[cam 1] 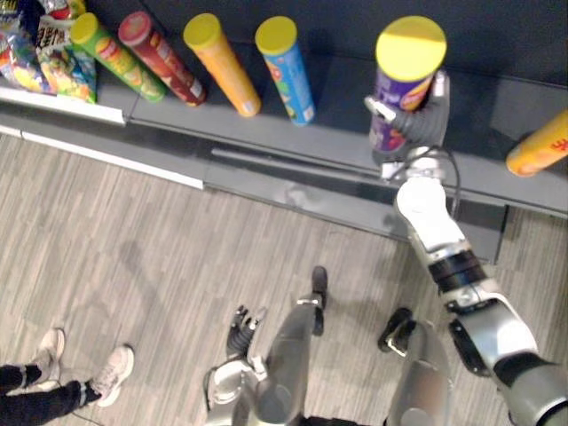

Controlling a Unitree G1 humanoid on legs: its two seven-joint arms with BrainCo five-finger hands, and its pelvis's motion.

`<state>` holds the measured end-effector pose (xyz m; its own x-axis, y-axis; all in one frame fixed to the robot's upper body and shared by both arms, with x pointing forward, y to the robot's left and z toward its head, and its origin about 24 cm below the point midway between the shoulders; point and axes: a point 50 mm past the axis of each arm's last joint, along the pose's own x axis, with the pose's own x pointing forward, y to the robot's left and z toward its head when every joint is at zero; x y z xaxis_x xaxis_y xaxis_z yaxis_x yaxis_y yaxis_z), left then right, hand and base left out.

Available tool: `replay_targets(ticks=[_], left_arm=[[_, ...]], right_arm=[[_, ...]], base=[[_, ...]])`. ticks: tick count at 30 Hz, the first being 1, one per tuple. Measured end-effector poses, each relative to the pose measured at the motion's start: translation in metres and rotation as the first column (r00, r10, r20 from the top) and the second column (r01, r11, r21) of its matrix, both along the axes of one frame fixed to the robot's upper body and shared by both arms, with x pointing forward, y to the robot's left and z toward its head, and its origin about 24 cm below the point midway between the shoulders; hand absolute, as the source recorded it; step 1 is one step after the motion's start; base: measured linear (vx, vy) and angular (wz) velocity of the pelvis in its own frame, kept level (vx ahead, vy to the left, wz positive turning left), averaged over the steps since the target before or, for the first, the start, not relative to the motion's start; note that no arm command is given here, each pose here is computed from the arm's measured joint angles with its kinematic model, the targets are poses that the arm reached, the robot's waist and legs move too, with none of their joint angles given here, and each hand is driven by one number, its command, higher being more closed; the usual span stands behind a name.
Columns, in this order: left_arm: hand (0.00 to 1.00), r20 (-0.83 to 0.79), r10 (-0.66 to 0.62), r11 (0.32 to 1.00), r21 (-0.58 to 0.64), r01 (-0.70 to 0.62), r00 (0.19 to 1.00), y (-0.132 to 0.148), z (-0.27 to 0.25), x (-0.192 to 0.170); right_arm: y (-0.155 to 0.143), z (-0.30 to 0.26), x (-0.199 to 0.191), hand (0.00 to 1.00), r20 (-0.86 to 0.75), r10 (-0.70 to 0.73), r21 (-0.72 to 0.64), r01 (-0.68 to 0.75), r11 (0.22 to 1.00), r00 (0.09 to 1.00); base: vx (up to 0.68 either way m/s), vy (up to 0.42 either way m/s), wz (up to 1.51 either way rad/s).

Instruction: Put the gum and the chips on the shelf.

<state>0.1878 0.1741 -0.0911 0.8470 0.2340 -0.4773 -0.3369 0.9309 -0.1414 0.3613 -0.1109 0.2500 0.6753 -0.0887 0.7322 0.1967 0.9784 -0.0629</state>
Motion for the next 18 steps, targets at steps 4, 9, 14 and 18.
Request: replay_targets(ticks=[4,9,14,18], left_arm=[[0.00,0.015,-0.001,1.000,-0.003,0.001,1.000,-0.001,0.002,0.002],[0.00,0.035,-0.014,1.000,-0.006,0.014,0.999,-0.004,0.006,0.007],[0.00,0.044,0.000,1.000,-0.020,0.001,0.999,-0.003,0.007,0.009],[0.00,0.045,0.009,0.999,-0.048,-0.007,0.999,-0.003,0.007,0.009]], right_arm=[[0.005,0.001,0.004,1.00,-0.012,0.001,-0.031,-0.001,1.000,1.000],[-0.001,-0.005,0.010,1.00,-0.053,-0.038,-0.065,0.034,0.997,0.998],[-0.011,-0.010,0.016,1.00,-0.079,-0.094,-0.104,0.085,0.991,0.992],[-0.017,-0.001,0.020,1.00,-0.051,-0.145,-0.153,0.136,0.979,0.988]], base=[[-0.01,-0.025,0.00],[-0.02,-0.033,0.01],[-0.01,-0.028,0.02],[0.02,-0.039,0.01]])
